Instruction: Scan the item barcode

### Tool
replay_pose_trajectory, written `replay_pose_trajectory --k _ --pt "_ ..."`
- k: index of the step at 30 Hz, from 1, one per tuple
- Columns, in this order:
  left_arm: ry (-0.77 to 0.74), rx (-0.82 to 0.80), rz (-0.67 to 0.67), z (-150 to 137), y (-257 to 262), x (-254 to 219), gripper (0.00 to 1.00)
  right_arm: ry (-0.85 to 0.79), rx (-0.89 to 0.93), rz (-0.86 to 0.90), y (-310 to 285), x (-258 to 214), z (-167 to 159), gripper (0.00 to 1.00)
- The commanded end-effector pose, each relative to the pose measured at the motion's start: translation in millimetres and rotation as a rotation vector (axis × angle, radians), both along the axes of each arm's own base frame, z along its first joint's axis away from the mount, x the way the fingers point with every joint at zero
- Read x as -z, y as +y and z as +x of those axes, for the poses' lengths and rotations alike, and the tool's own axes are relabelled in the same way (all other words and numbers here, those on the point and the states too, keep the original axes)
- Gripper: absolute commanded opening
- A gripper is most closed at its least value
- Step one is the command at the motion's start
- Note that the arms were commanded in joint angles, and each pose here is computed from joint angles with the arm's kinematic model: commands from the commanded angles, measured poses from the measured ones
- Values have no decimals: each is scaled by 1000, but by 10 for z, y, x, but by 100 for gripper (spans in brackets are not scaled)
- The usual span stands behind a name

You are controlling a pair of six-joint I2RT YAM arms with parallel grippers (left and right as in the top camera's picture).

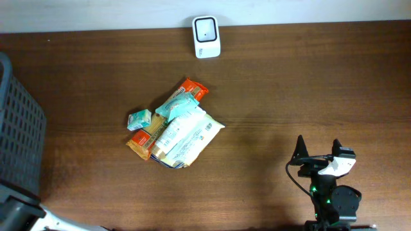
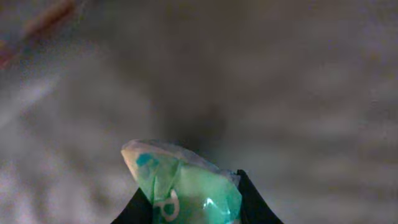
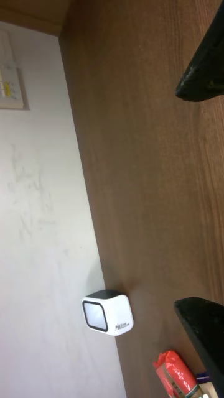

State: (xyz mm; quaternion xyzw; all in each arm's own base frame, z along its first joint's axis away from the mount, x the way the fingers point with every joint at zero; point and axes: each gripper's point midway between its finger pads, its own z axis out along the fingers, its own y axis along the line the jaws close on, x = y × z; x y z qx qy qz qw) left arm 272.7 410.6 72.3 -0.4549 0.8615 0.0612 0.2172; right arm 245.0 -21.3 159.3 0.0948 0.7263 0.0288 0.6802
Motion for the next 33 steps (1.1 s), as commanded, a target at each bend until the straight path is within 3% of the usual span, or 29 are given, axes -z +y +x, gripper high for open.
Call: replay_pose_trajectory --k 1,3,5,9,10,12,16,21,24,26,28,29,30,33 --pt "-637 248 15 764 -466 -2023 21 4 15 -8 -30 32 -2 99" --pt "-867 452 37 881 -972 -2992 19 4 15 -8 -30 32 -2 99" --pt "-920 552 120 859 -1398 -3514 19 4 15 -8 -31 32 -2 99" --pt "-885 733 48 940 -2317 -3600 23 4 15 -8 -30 32 -2 99" --pt "-830 791 13 971 -2542 -3445 22 4 15 -8 -30 32 -2 99" --pt "-562 865 -92 1003 -3052 -2782 21 4 15 -8 -30 32 -2 99" --pt "-84 1069 -307 987 -4173 -1231 22 4 15 -8 -30 32 -2 99" --pt "99 1268 -392 986 -5002 -134 20 4 15 -8 -30 32 -2 99" --pt "161 1327 -421 952 -5268 163 22 4 15 -8 -31 32 -2 99" --pt "189 1352 -432 919 -5379 284 32 4 15 -8 -30 32 -2 99" --pt "192 1366 -432 910 -5430 301 57 4 15 -8 -31 32 -2 99" --pt "188 1369 -428 919 -5437 300 74 4 15 -8 -30 32 -2 99" --pt "173 1372 -419 957 -5443 296 99 4 15 -8 -31 32 -2 99" --pt "141 1364 -387 1088 -5404 214 99 4 15 -8 -30 32 -2 99"
